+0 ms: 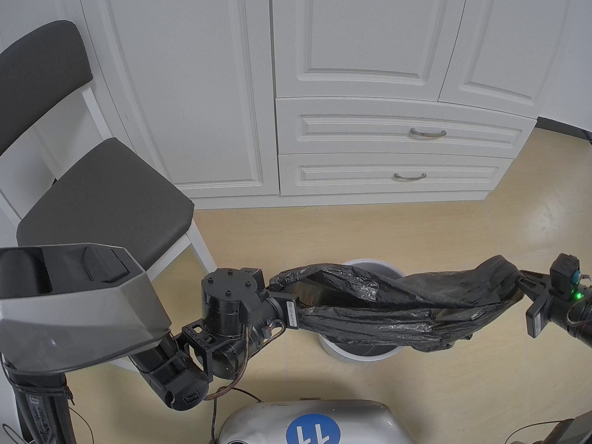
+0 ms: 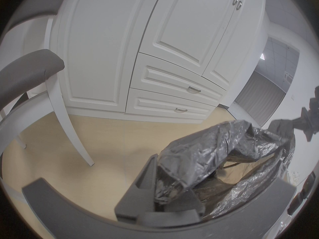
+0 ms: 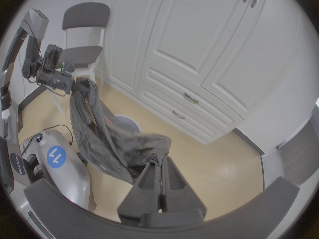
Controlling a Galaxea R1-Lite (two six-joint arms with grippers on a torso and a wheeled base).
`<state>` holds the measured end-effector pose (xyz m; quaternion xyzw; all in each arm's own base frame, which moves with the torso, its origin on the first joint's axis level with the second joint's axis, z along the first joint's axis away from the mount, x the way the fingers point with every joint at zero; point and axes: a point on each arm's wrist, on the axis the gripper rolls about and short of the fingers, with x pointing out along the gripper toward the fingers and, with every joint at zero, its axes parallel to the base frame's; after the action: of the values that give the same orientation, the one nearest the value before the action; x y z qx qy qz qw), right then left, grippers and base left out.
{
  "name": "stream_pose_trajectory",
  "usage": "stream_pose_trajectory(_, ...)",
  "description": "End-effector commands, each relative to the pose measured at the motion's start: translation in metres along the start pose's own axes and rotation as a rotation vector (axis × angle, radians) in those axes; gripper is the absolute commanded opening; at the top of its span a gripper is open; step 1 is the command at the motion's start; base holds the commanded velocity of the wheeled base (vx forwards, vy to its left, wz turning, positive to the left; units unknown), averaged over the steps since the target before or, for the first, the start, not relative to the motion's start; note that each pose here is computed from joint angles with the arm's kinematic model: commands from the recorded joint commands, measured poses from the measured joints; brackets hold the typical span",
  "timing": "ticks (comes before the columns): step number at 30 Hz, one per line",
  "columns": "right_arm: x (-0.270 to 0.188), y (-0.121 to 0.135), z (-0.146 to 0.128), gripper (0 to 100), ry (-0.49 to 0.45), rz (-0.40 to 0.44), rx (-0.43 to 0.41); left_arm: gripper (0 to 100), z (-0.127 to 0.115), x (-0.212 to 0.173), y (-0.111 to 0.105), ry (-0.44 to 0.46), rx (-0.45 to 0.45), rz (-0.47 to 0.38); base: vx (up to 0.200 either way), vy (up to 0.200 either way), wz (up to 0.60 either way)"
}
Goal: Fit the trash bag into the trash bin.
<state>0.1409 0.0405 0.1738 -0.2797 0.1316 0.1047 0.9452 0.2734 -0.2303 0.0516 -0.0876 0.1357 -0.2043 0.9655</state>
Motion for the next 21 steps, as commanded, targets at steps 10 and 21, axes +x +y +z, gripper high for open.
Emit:
stream_pose_trajectory(10,0.092,0.068,0.024,0,-0.270,0.195,0.074,0,-0.033,0.004,-0.024,-0.002,0.004,-0.087,0.000,0.000,0.00)
stream_pose_trajectory(21,0.096,0.139,0.039,0,-0.285,0.466,0.267,0,-0.034,0.002,-0.034,-0.040,-0.014,-0.129,0.000,0.000,0.00)
